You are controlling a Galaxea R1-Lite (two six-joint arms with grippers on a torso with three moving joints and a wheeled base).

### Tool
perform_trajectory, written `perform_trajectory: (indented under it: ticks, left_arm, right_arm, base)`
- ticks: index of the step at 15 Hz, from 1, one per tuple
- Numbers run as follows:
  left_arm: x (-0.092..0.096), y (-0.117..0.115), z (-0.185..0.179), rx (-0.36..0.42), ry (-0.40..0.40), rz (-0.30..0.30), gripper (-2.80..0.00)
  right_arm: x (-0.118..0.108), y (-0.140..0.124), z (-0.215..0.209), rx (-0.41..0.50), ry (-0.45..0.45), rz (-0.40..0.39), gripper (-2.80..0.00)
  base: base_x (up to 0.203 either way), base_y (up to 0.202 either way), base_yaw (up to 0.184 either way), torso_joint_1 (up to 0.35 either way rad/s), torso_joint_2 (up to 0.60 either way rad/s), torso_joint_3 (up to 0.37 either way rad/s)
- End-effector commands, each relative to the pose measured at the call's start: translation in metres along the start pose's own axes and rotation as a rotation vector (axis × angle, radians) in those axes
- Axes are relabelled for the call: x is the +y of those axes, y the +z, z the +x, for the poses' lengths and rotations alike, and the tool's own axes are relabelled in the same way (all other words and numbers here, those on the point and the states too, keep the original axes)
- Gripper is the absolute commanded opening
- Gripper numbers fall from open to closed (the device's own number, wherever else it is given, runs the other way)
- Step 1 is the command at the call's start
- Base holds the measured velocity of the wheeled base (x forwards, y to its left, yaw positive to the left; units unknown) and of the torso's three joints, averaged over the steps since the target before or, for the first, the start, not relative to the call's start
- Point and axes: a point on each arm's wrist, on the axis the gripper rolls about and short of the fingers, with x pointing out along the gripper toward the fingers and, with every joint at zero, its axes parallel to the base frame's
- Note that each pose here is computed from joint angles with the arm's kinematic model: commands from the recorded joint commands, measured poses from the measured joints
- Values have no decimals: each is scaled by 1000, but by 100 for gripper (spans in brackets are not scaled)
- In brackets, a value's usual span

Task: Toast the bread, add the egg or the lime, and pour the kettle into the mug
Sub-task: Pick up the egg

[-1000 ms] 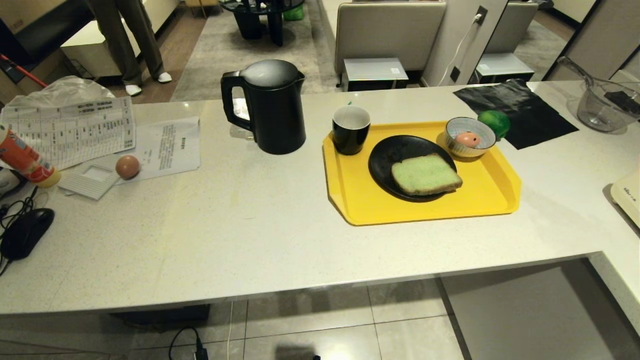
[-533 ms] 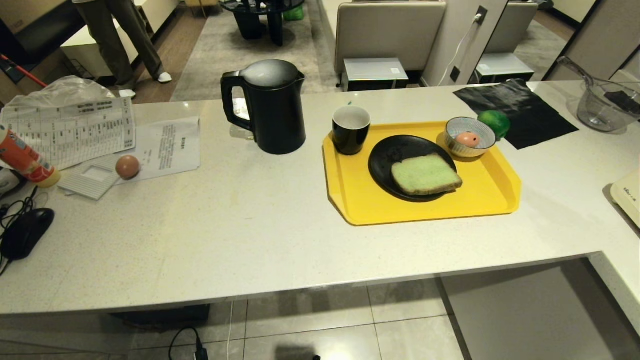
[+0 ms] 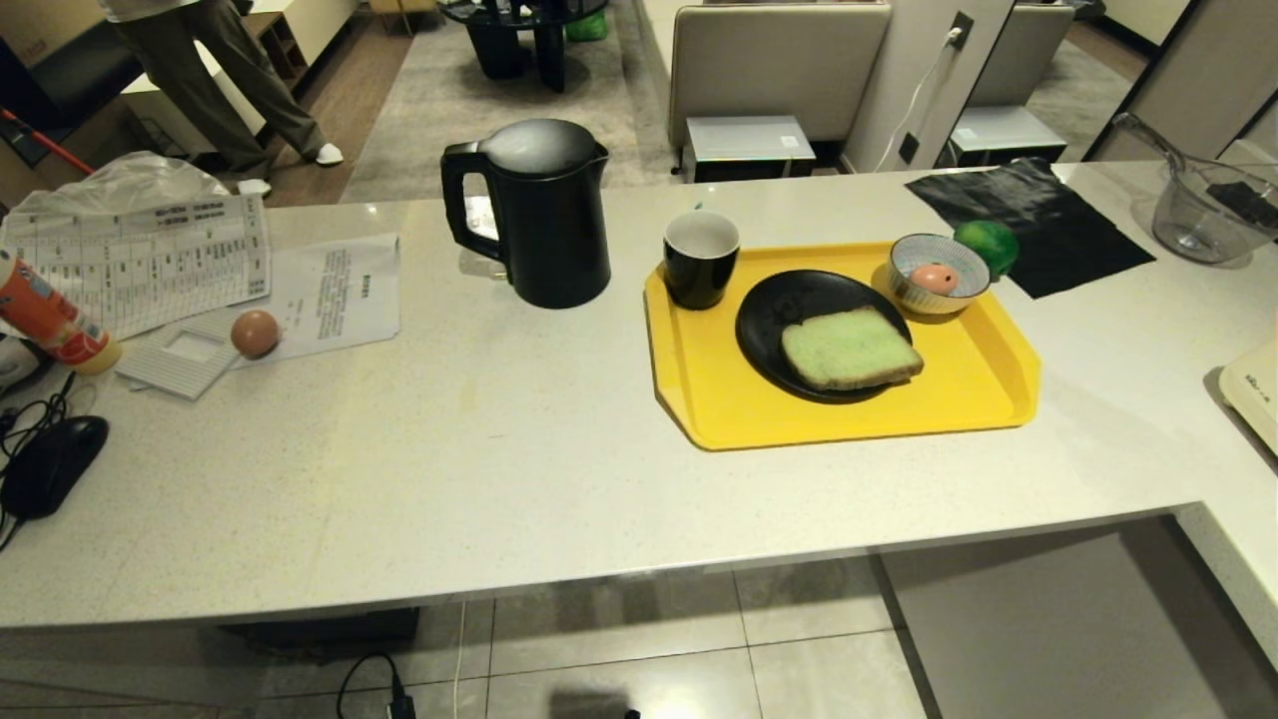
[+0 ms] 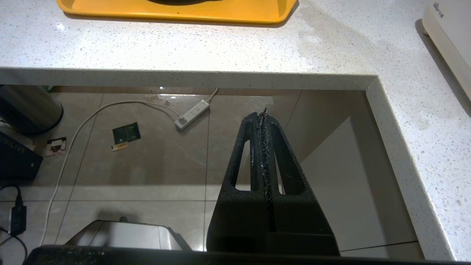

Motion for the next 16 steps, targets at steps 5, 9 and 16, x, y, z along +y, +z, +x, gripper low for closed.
perform_trajectory:
  ticks: [5,9,16]
  left_arm:
    - [0,0,0,1,1,0,-280]
    - [0,0,0,1,2,0,-280]
    - [0,0,0,0,2,1,-280]
  right_arm:
    - [0,-7,2,26,1,0,-280]
    - [0,-7,2,26,1,0,-280]
    - [0,-7,2,26,1,0,-280]
  base:
    - [0,0,0,0,0,0]
    - [0,0,0,0,0,0]
    - [0,0,0,0,0,0]
